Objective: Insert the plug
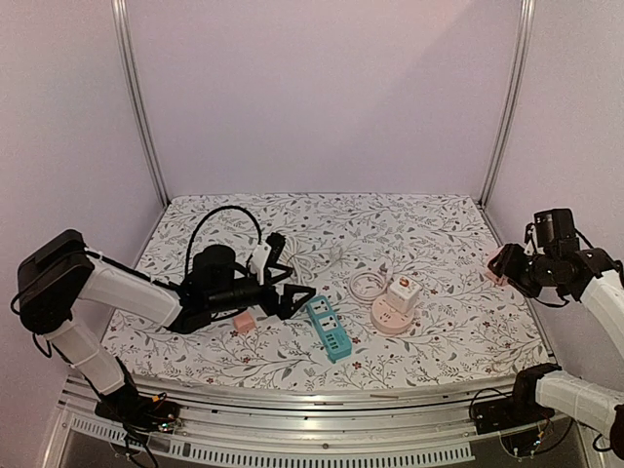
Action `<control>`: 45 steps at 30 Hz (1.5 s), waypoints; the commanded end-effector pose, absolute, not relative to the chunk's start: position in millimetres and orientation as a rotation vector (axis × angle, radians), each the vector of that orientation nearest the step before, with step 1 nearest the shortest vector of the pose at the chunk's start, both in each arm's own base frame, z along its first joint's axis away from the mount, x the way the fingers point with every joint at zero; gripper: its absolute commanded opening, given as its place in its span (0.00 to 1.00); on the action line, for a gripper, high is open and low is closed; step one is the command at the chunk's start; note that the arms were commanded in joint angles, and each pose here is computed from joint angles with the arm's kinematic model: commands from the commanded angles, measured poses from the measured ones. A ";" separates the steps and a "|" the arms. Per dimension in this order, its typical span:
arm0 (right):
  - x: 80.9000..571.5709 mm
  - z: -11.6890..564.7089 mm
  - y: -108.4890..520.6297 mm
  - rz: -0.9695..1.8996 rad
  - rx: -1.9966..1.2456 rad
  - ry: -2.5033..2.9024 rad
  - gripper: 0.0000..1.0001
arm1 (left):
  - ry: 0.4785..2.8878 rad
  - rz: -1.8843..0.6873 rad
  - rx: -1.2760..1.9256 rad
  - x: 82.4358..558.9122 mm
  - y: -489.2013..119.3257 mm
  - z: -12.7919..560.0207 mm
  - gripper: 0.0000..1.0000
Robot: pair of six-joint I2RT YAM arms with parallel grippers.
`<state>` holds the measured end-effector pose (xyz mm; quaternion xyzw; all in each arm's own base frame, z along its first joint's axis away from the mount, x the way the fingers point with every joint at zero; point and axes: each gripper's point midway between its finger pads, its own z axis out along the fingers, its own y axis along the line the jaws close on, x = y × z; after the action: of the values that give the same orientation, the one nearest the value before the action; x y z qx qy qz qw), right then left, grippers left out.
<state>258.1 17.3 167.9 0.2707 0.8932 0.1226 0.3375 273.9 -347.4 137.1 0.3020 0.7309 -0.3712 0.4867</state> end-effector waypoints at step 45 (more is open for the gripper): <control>281.2 218.1 264.2 0.113 -0.596 1.916 0.00 | 1.889 -1.469 0.044 355.3 -272.5 108.4 0.99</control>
<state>284.8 253.1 198.9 -0.2281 0.8368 0.0126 0.4976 355.6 -273.0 114.7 0.0515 0.7341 -0.5281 0.4237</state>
